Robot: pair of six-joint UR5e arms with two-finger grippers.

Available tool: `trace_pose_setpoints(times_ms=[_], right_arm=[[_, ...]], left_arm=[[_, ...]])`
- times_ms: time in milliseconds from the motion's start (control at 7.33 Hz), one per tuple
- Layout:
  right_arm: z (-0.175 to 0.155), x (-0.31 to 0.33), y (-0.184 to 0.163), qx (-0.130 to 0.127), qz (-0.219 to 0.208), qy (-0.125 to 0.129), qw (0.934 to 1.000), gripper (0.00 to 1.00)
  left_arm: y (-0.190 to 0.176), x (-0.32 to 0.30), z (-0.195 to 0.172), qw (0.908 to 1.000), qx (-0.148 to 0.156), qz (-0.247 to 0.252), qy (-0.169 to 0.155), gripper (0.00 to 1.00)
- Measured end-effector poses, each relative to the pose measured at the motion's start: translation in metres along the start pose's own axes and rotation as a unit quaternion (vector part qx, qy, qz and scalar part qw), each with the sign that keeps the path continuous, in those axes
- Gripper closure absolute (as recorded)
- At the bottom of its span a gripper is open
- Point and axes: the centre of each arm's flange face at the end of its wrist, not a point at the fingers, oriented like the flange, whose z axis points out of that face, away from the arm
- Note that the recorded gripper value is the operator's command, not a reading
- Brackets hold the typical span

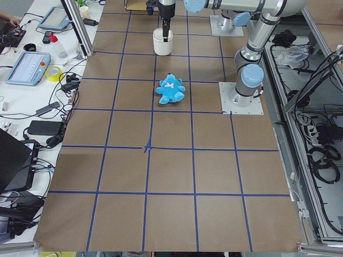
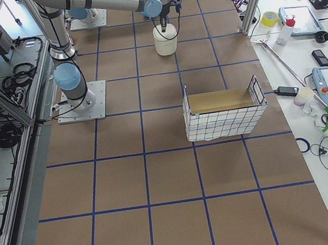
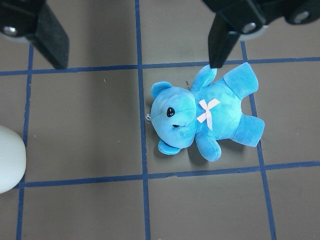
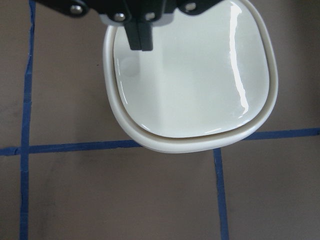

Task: Open trash can with right arm
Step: 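Grip the lid edge with the right gripper and lift it open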

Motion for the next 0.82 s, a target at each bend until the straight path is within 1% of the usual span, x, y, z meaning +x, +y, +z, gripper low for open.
trace_pose_setpoints(times_ms=[273,409,545,682,818], right_arm=[[0.015,0.0,-0.003,-0.009,-0.003,0.004,1.0,1.0],[0.014,0.0,-0.004,-0.007,-0.001,0.004,1.0,0.42],[0.002,-0.001,-0.005,0.002,0.003,0.002,1.0,0.0],[-0.027,0.001,-0.005,0.017,0.008,-0.002,0.9998,0.0],[-0.068,0.006,-0.004,0.026,0.015,-0.005,0.9995,0.0]], left_arm=[[0.0,0.0,0.0,1.0,0.0,0.0,0.0,0.0],[0.0,0.0,0.0,1.0,0.0,0.0,0.0,0.0],[0.0,0.0,0.0,1.0,0.0,0.0,0.0,0.0],[0.0,0.0,0.0,1.0,0.0,0.0,0.0,0.0],[0.0,0.0,0.0,1.0,0.0,0.0,0.0,0.0]])
